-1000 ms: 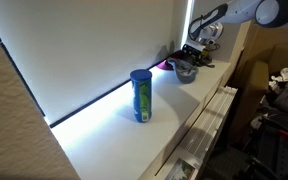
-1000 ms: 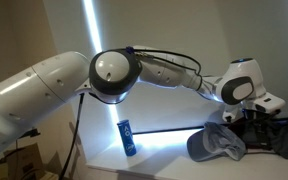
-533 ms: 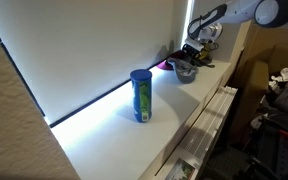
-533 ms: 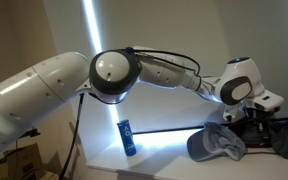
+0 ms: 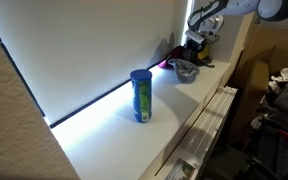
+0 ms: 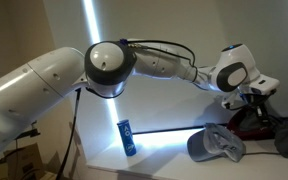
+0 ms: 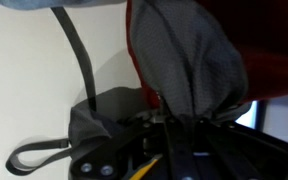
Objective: Pick up the grey cloth and put it on top of the blue container.
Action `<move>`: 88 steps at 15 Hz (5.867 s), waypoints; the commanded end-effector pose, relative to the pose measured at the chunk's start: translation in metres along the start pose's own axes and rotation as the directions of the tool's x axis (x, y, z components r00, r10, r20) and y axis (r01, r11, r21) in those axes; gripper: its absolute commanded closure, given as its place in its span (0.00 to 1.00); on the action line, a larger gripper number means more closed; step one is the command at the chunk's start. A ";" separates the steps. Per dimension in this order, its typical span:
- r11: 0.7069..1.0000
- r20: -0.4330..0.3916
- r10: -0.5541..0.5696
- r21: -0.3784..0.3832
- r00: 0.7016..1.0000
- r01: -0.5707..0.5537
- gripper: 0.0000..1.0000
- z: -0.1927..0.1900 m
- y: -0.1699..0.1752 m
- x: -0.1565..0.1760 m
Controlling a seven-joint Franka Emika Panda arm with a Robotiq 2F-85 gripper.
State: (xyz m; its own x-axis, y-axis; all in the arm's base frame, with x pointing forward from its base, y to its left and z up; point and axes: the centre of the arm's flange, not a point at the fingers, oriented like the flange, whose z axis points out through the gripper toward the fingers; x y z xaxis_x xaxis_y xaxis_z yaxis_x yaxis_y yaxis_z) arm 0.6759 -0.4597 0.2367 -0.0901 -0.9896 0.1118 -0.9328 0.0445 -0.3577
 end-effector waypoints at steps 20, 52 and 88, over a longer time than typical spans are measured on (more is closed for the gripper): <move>0.999 -0.173 0.030 -0.017 0.984 -0.033 0.18 -0.087 -0.022 -0.006; 0.980 -0.170 0.187 -0.031 0.968 -0.195 1.00 -0.039 0.004 0.006; 0.494 -0.567 0.573 0.815 0.591 0.304 1.00 -0.460 -0.046 -0.229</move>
State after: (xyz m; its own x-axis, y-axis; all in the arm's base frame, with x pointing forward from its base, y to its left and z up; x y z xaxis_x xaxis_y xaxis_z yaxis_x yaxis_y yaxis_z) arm 0.5892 -0.1993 0.6574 -0.7547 -0.5229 0.3962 -0.2277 -0.3576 -0.9057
